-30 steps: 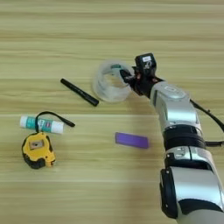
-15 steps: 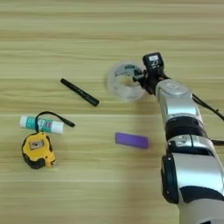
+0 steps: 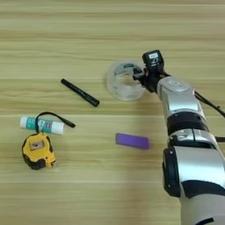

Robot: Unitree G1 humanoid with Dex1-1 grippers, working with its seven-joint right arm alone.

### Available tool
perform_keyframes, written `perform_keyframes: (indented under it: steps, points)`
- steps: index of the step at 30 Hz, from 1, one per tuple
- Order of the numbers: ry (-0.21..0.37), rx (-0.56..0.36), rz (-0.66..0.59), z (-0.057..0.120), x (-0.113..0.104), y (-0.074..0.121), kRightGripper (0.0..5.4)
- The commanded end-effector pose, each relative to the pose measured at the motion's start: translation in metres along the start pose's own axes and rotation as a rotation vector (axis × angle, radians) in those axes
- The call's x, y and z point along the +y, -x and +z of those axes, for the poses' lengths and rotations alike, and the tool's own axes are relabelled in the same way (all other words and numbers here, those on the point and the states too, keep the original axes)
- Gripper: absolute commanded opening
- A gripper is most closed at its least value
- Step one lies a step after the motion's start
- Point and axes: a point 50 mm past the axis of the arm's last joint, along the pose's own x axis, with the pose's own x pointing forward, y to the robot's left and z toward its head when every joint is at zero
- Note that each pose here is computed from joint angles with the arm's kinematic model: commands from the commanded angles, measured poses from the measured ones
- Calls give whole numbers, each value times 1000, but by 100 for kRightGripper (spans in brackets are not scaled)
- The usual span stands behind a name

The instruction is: Move the objects on the table

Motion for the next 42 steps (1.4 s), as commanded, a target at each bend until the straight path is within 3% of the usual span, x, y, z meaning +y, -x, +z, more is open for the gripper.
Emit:
perform_keyframes:
  steps: [1,11,35,42]
  points:
    - [92,-193,-30,62,-17,5,150]
    - [140,-148,55,52,-9,5,150]
    - [150,-57,120,24,-1,4,150]
    - [142,-57,139,22,3,4,259]
